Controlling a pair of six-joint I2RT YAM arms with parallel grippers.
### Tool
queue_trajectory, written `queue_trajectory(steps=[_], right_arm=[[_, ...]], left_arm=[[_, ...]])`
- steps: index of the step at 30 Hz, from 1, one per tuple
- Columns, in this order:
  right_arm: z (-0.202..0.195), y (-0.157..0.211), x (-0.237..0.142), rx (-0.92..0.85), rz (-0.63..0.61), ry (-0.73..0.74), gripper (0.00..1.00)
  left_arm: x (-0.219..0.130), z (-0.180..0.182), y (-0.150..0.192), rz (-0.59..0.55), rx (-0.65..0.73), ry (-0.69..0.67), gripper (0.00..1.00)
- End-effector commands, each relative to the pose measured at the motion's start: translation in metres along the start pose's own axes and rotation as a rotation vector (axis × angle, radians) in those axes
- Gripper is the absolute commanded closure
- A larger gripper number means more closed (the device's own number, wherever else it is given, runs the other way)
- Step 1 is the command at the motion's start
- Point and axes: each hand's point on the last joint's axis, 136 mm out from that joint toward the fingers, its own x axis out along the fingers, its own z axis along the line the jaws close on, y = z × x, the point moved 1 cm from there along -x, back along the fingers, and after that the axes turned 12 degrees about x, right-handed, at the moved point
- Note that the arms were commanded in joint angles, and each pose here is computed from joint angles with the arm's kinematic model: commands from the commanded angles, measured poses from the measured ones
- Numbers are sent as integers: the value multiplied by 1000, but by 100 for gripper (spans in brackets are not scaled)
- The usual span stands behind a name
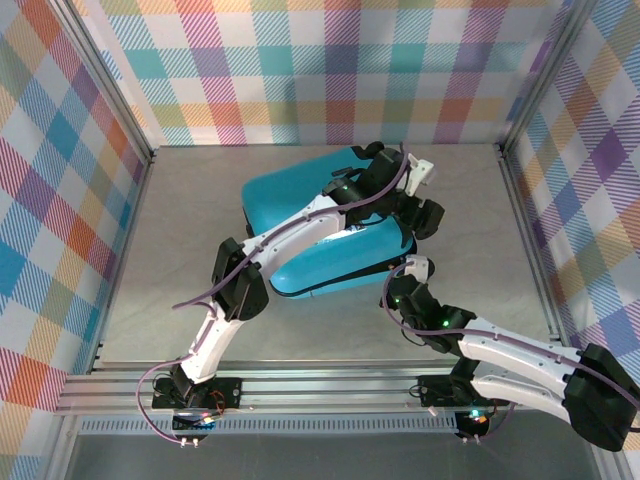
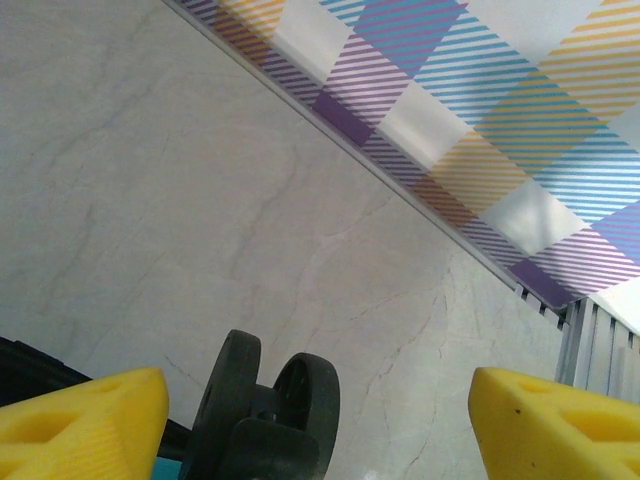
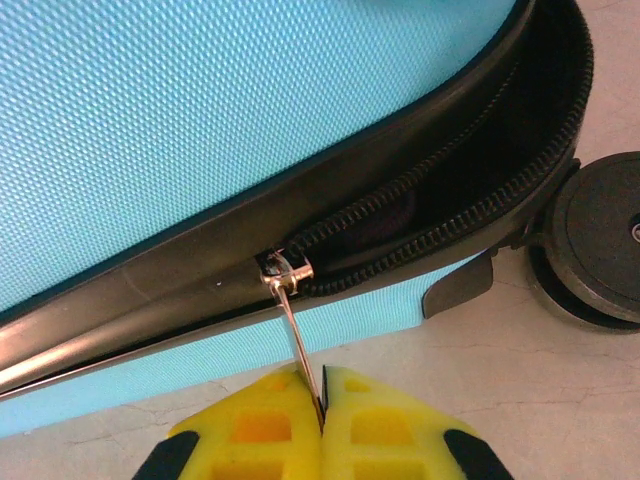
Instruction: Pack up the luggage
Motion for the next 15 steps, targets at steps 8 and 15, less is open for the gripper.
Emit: queue_trajectory(steps=[8,15], right_arm=[[-31,15,4,-71,32,98,100],[-33,-2,-27,-30,67,41,38]], left_arm=[[-157,101,-22,-134,-109,-389,7],[-270,117,29,-203,-234,-637,4]])
